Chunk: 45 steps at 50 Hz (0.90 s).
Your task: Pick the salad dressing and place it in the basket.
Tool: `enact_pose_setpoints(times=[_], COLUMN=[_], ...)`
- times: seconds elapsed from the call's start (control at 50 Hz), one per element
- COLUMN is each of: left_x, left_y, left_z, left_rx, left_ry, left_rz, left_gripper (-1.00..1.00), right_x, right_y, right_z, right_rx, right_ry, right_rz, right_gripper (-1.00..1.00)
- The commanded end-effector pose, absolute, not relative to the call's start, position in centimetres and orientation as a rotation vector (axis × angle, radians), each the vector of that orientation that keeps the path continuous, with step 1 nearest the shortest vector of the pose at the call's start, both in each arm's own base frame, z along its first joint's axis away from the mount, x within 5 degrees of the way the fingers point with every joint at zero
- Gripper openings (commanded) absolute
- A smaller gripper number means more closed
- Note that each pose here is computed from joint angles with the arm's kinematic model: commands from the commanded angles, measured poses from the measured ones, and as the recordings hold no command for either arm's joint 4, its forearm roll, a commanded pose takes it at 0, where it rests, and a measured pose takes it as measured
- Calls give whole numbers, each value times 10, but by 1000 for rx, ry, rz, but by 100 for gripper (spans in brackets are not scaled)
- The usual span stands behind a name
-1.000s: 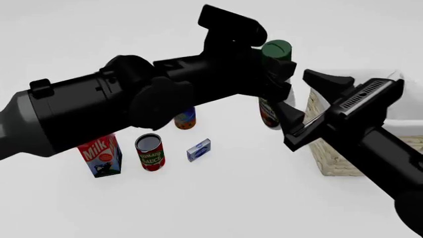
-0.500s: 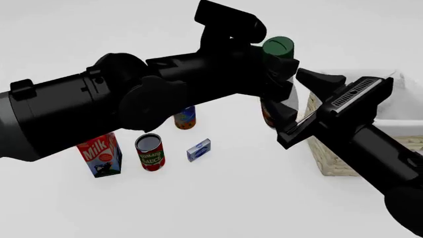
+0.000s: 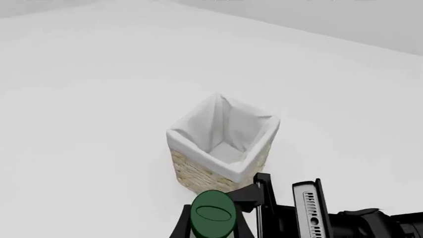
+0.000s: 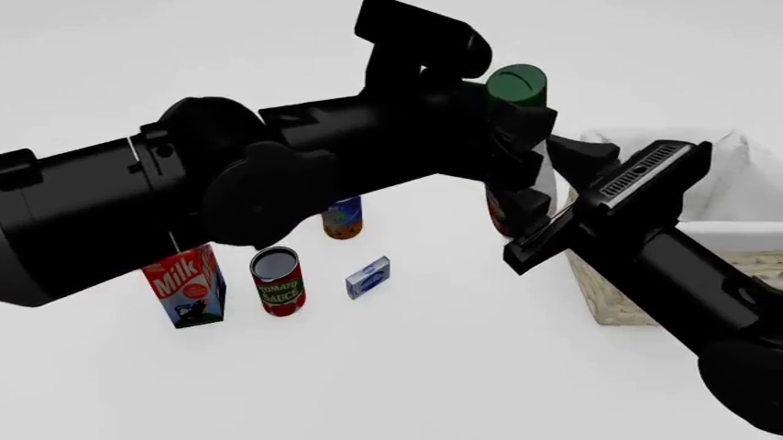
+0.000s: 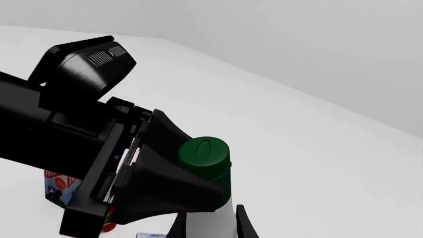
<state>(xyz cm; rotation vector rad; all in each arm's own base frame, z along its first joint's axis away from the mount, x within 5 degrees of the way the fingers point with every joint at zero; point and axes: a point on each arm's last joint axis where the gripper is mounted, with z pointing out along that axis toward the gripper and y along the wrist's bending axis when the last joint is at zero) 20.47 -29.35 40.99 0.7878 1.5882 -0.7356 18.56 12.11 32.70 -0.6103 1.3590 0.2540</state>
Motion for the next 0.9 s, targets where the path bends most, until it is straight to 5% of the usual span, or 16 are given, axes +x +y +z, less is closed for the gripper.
enact_pose_setpoints(times=[0.02, 0.28, 0.3, 0.54, 0.9], left_x=[203, 193, 194, 191, 154], left_y=[-291, -292, -291, -286, -223], left_z=[413, 415, 416, 423, 501], left_rx=[787, 776, 778, 760, 656], left_ry=[1570, 1572, 1569, 1561, 1400], left_rz=[-734, -784, -775, -792, -851], left_gripper=[-100, -100, 100, 100, 100], right_x=[185, 185, 185, 186, 185], right_y=[122, 123, 124, 125, 126], right_z=[329, 328, 328, 327, 325], right_rx=[-603, -611, -613, -614, -617], right_ry=[1355, 1353, 1353, 1355, 1355], right_rz=[264, 268, 266, 268, 275], right_gripper=[-100, -100, -100, -100, -100])
